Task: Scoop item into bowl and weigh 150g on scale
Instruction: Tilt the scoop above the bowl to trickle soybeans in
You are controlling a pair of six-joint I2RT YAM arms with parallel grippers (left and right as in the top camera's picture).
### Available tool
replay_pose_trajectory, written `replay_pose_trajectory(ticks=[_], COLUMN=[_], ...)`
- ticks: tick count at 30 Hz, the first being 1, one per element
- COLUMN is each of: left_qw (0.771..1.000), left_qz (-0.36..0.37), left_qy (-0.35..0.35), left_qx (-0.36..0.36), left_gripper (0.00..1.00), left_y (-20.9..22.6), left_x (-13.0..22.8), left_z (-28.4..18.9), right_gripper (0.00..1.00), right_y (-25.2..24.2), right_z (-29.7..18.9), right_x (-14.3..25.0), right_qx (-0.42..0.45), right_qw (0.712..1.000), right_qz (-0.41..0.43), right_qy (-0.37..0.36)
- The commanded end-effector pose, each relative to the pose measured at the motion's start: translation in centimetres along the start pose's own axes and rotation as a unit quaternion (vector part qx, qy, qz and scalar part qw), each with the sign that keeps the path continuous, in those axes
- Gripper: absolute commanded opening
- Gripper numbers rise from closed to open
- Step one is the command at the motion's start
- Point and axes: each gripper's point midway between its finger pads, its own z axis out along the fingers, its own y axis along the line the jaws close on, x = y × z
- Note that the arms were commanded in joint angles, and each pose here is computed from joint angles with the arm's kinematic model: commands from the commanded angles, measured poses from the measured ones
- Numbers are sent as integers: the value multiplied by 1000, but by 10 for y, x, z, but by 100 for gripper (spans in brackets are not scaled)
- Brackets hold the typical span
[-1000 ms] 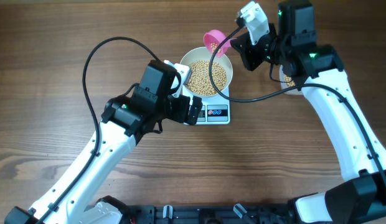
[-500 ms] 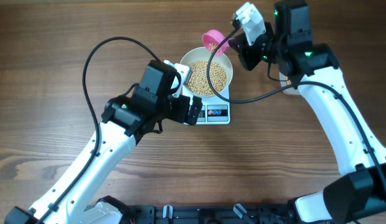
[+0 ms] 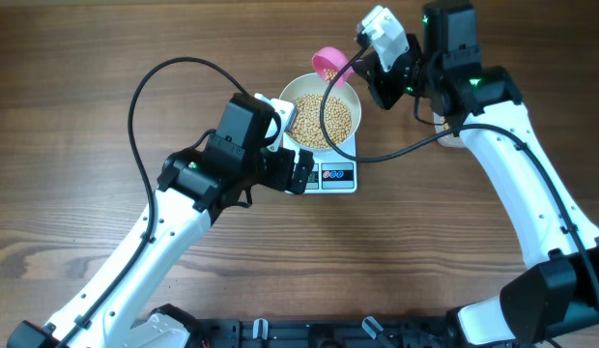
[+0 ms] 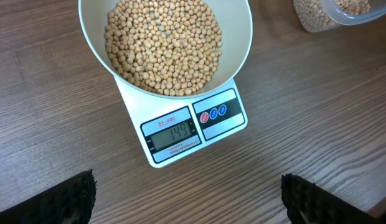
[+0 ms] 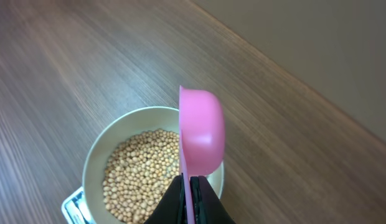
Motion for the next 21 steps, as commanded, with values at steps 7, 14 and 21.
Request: replay_pose_trajectory(ticks=[7,14,21], left_qw=[1000,1000,1000], left_qz=[-4,-4,-4], left_qy=[-11,-11,-11], left_qx=[-3,-3,-3], left_gripper=[100,100,100], left_y=[2,2,2], left_x=[-7,-7,-7], left_z=[-5,-5,-5], right_gripper=[4,4,4], right_y=[1,1,1], right_z=[2,2,2], right_x=[-13,-13,-13], right_qx=[-9,-9,-8], right_qw=[996,996,996], right_qz=[89,88,88], right_qy=[-23,-24,-25])
